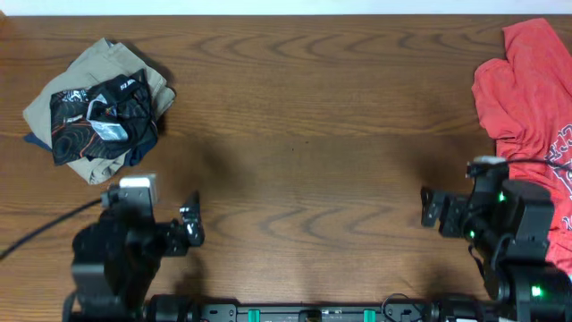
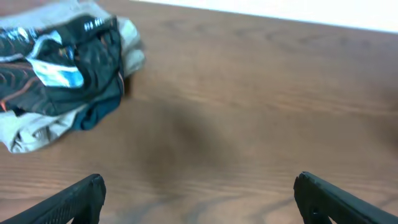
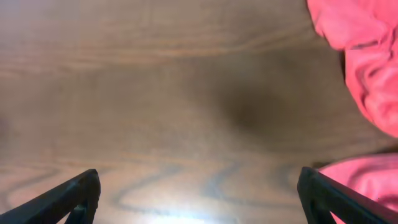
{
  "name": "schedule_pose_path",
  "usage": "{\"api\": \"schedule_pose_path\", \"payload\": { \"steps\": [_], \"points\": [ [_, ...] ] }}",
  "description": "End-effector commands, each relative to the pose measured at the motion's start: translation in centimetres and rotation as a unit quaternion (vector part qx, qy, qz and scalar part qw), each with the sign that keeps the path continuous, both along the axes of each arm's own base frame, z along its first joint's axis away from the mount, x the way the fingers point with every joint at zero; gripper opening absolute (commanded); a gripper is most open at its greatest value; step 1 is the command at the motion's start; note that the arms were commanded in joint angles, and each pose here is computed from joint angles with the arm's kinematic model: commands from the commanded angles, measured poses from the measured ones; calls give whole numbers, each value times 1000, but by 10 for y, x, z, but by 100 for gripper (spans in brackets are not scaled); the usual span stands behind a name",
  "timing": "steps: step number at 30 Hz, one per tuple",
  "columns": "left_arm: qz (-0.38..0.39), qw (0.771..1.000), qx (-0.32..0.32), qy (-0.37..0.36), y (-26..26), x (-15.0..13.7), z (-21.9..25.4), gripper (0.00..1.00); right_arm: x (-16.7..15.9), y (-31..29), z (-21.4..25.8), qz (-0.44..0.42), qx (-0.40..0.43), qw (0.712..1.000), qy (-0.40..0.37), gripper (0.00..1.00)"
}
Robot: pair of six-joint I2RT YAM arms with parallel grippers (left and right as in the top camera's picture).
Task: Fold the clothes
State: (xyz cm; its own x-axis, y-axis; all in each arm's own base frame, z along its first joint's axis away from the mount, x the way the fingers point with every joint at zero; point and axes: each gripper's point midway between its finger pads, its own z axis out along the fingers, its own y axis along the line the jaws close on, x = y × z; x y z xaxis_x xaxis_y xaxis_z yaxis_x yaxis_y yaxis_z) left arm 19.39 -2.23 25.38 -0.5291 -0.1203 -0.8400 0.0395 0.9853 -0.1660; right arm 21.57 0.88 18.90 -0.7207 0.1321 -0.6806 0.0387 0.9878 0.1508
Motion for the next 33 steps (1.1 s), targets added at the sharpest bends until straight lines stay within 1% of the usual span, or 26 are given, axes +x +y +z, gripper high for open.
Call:
{"api": "schedule_pose_path", "payload": {
  "steps": [1, 8, 20, 25, 28, 30, 33],
  "points": [
    [3, 1000, 4, -27, 2, -8, 8, 98, -10, 0, -6, 6, -9, 1000, 10, 99],
    [3, 1000, 4, -26, 2, -12, 7, 98, -24, 1, -18, 7, -7, 999, 49, 99],
    [3, 1000, 4, -26, 2, -12, 7, 98, -25, 1, -19, 7, -7, 999, 50, 99],
    [3, 1000, 4, -26, 2, -12, 7, 98, -29, -12, -16, -16, -39, 998, 41, 99],
    [3, 1000, 4, -26, 2, -12, 7, 98, -25, -12, -5, -16, -41, 999, -2, 99],
    [3, 1000, 4, -26, 2, -12, 7, 97, -16, -7, 5, 5, -54, 997, -58, 99],
    [3, 1000, 4, -26, 2, -12, 7, 98, -6, 5, 15, 48, -76, 984, -151, 99]
  ]
}}
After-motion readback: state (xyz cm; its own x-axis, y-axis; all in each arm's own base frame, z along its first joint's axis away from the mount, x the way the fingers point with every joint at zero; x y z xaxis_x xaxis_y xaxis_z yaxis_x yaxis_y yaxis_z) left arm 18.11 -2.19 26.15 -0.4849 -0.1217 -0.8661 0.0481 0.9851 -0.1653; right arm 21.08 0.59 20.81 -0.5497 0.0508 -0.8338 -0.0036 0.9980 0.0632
